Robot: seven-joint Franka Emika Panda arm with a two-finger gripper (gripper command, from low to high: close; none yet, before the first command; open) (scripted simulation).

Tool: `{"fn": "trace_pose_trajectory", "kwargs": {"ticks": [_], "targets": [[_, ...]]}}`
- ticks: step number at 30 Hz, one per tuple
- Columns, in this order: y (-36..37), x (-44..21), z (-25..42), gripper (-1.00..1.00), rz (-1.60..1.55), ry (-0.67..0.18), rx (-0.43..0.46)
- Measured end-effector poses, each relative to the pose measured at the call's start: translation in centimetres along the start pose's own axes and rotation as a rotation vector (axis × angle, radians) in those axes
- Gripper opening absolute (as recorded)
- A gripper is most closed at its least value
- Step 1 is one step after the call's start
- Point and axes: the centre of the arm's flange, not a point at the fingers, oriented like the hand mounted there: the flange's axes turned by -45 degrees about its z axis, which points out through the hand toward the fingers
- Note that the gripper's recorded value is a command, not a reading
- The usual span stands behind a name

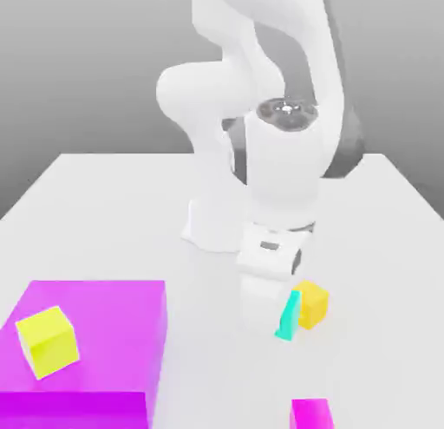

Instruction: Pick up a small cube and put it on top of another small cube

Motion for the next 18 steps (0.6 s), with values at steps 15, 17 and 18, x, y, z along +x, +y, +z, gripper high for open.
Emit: {"fn": "trace_pose_trajectory", "kwargs": {"ticks": [15, 17, 18], "targets": [[-9.7, 1.8, 4.3, -1.0, -0.296, -0.03, -0.027], [-9.7, 1.8, 4.9, 1.0, -0.296, -0.031, -0.028], [-9.7, 1.8, 4.9, 1.0, -0.296, -0.031, -0.028]]}}
